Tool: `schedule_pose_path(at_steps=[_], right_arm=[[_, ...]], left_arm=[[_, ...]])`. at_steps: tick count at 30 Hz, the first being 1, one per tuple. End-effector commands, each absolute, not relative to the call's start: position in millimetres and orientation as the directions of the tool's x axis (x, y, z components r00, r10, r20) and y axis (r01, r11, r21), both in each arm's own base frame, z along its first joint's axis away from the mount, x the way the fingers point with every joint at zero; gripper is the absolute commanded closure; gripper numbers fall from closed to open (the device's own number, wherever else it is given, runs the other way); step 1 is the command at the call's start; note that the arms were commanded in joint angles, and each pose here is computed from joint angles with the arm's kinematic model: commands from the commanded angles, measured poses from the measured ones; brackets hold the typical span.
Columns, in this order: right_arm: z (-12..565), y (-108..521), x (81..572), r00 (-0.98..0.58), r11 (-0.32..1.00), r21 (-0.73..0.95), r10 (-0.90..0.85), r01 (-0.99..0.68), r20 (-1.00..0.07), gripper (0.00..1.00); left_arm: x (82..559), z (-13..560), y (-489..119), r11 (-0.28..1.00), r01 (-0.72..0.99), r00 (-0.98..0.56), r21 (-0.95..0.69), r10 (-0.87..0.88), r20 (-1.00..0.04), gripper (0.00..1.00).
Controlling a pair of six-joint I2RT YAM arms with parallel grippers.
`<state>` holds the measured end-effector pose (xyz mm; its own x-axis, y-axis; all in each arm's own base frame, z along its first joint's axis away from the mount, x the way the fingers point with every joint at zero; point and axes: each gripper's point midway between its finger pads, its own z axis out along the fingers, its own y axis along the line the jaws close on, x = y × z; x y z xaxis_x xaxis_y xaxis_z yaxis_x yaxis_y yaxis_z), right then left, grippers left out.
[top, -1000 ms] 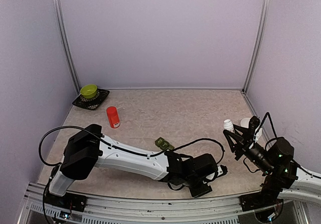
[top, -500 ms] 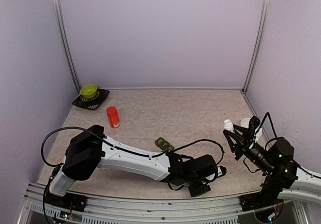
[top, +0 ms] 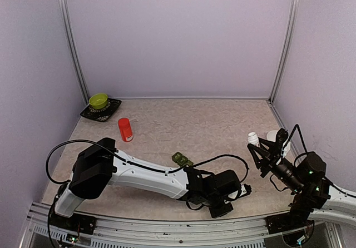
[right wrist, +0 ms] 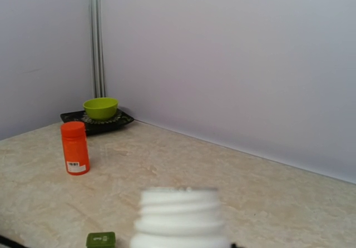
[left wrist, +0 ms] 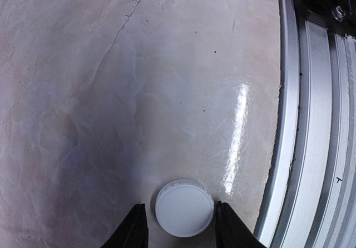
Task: Sort the pills into containers
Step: Pick up the lid of the pill bottle from the corner of the board.
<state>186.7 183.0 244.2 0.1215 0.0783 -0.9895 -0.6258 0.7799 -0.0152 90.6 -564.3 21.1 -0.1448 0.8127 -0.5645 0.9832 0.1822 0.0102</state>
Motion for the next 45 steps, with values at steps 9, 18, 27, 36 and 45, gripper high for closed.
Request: schedule_pose_path(at_steps=[9,18,27,36,45], right_arm=[[259,183,185,0.141,0.775,-0.007,0.105,-0.632,-0.984,1.00],[259,183,185,0.141,0.777,-0.007,0.106,-0.630,-0.984,1.00],[258,183,185,0.138,0.776,-0.006,0.105,-0.630,-0.985,1.00],[257,182,185,0.139,0.776,-0.006,0.105,-0.631,-0.985,1.00],[257,182,184,0.138,0.777,-0.004,0.106,-0.630,-0.985,1.00]], left_arm=[[91,20,-573,0.173,0.985,-0.150,-0.015,0.801,-0.580,0.66],[91,21,-573,0.177,0.984,-0.155,-0.020,0.796,-0.585,0.69],[99,33,-571,0.201,0.979,-0.177,-0.028,0.778,-0.603,0.65],[100,41,-571,0.210,0.977,-0.193,-0.047,0.761,-0.619,0.46],[99,36,-578,0.200,0.978,-0.191,-0.056,0.765,-0.614,0.48]])
